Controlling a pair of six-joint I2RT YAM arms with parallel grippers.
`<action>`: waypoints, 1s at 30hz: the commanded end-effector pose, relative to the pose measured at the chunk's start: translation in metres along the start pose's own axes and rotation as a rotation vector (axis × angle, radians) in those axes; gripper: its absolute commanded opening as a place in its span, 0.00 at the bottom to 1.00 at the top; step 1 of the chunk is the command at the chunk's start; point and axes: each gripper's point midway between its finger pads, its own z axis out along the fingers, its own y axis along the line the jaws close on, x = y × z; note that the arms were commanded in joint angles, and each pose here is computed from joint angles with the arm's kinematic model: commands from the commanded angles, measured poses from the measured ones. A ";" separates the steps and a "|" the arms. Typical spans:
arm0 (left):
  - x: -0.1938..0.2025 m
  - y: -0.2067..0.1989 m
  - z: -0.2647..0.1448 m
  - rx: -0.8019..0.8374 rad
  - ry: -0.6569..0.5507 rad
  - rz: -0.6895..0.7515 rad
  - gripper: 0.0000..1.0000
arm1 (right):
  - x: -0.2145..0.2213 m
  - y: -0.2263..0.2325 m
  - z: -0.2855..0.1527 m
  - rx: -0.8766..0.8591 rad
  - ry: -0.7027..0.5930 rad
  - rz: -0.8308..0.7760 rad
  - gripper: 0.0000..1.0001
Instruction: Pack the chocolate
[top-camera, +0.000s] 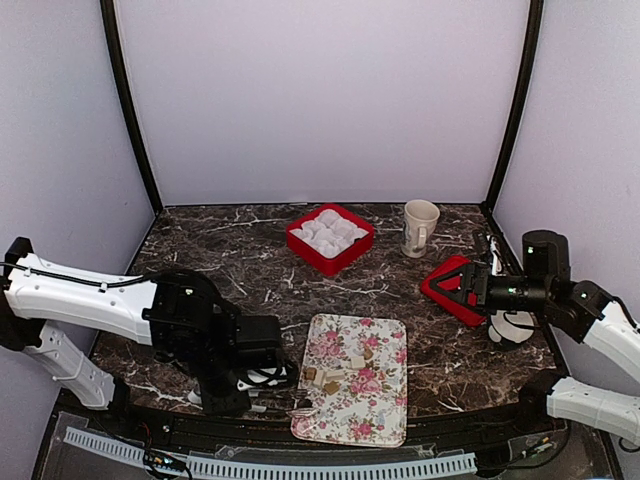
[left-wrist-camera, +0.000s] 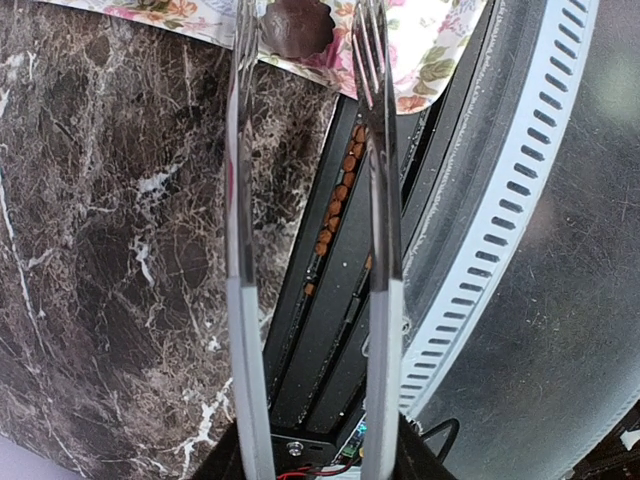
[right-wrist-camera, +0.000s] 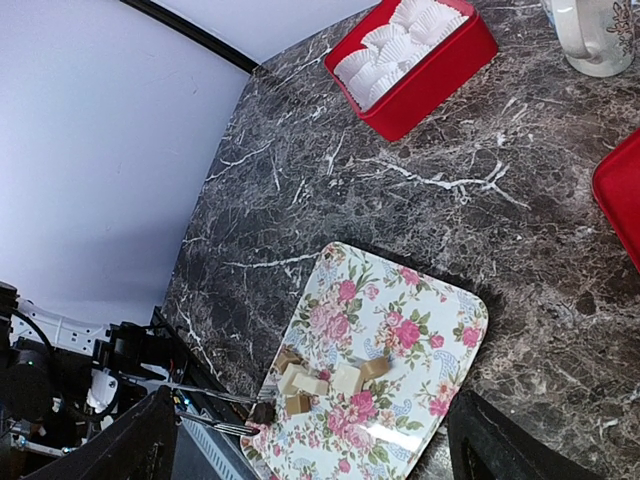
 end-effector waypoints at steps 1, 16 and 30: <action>0.002 -0.002 0.002 0.000 0.026 0.007 0.38 | -0.002 0.000 -0.001 -0.004 -0.016 0.003 0.95; -0.006 -0.005 0.001 0.007 0.020 0.012 0.24 | -0.002 -0.001 -0.002 0.001 -0.018 0.004 0.95; -0.063 0.018 -0.067 0.154 -0.291 -0.075 0.17 | -0.002 -0.003 -0.006 0.018 -0.038 -0.001 0.94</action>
